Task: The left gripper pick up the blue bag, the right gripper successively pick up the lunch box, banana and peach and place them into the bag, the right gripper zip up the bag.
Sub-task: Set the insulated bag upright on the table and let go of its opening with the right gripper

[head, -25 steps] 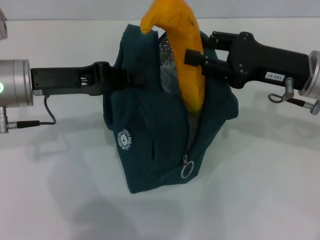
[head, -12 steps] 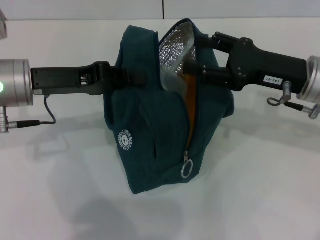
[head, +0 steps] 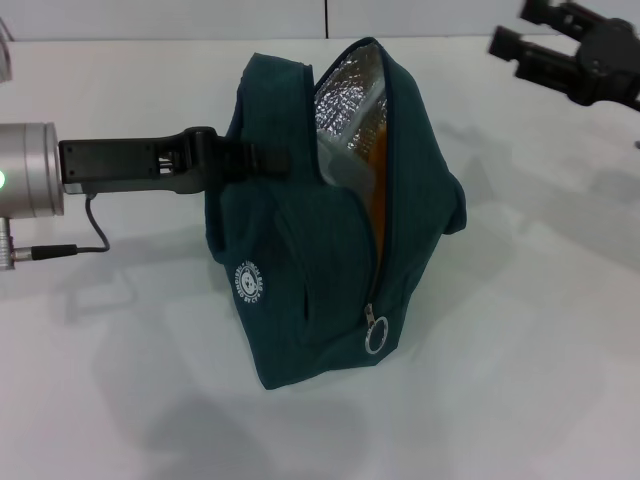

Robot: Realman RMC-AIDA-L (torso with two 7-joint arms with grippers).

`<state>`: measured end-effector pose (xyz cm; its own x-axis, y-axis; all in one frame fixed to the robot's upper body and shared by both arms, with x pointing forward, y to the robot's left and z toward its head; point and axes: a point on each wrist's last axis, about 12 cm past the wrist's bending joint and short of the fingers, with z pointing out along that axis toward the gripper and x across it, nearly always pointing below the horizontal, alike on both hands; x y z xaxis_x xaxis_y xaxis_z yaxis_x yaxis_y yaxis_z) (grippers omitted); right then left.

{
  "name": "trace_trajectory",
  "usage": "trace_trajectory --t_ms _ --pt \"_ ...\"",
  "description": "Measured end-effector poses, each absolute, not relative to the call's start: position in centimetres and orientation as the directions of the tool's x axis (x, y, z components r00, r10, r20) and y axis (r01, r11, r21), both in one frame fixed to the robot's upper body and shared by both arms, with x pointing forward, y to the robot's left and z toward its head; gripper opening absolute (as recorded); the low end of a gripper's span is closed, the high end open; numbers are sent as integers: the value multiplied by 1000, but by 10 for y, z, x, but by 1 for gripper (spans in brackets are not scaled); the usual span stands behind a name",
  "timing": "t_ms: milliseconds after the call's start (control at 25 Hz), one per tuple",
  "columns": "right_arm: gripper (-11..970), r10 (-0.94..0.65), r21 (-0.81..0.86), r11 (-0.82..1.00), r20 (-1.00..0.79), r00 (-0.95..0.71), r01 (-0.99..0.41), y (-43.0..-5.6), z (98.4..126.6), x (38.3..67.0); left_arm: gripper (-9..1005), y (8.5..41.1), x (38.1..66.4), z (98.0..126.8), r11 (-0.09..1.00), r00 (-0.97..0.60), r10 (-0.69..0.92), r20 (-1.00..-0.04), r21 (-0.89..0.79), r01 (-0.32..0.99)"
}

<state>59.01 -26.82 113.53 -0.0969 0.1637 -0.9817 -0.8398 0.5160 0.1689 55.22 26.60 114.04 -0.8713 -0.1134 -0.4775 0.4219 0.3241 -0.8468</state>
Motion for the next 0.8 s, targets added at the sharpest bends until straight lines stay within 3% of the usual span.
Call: trace_trajectory --t_ms 200,400,800 --pt "807 85 164 523 -987 -140 -837 -273 1126 588 37 267 552 1140 325 -871 -114 -478 -846 422" --pt "804 -12 139 401 -988 -157 -906 -263 1117 570 37 266 553 1141 324 -870 -111 -480 -845 425" --pt "800 -63 162 370 -978 -199 -915 -270 1109 558 37 266 552 1141 325 -870 -115 -479 -846 423"
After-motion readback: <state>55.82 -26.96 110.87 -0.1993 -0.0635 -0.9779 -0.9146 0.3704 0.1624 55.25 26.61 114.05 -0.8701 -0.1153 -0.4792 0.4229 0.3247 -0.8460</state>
